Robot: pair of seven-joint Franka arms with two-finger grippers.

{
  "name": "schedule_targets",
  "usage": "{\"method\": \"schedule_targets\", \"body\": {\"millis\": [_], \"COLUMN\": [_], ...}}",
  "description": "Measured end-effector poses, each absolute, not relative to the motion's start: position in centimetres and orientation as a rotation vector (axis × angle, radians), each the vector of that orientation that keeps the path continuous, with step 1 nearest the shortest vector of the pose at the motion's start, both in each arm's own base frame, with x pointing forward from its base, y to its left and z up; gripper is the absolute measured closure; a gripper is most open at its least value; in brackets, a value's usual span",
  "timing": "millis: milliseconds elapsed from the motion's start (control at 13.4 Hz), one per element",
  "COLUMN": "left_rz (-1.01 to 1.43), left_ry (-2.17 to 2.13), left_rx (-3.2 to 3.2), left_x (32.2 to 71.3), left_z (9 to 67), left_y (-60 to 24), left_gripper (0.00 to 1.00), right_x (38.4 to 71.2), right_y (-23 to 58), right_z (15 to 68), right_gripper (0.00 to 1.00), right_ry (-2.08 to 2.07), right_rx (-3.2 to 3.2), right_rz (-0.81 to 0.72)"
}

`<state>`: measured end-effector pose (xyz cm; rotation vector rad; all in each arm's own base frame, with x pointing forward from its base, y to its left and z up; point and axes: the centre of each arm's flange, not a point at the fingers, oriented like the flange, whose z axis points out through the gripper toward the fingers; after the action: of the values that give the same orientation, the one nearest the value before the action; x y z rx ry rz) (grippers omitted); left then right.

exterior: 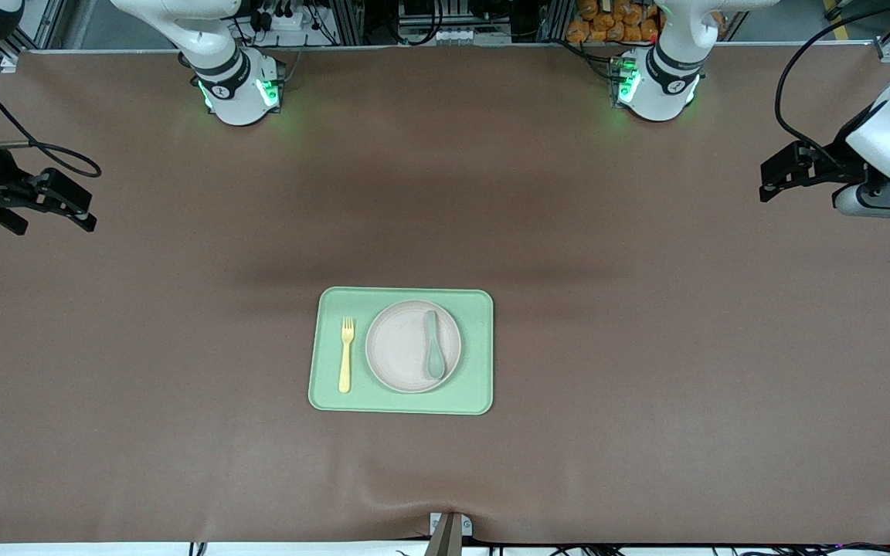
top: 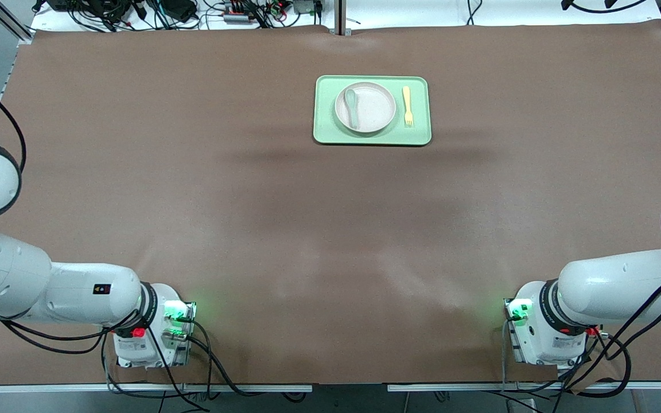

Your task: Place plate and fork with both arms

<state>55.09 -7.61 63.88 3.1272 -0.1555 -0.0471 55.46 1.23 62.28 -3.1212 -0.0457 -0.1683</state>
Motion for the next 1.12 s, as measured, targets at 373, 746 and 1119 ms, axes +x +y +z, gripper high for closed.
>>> {"method": "schedule_targets", "body": {"millis": [373,746,1119], "left_rz": [-0.047,-0.047,-0.047], "left_ry": [-0.156,-0.156,-0.156], "left_rx": [3.127,3.127,3.127], "left_x": [55.1,55.1,55.1], "left_z": [63.9,63.9,63.9], "left_y": [-7.6,-7.6,-7.6], "left_gripper": [0.00,0.00,0.00], "right_x": [54.9,54.7,54.7], "right_y": [0.9,0.7,0.7], "right_z": [64.0,64.6,64.6], "right_gripper": [0.00,0.00,0.00], "right_ry": [-0.052,-0.048,-0.048], "right_rx": [-3.165,-3.168,-3.169], "right_rz": [-0.177,-0.177,-0.175]}}
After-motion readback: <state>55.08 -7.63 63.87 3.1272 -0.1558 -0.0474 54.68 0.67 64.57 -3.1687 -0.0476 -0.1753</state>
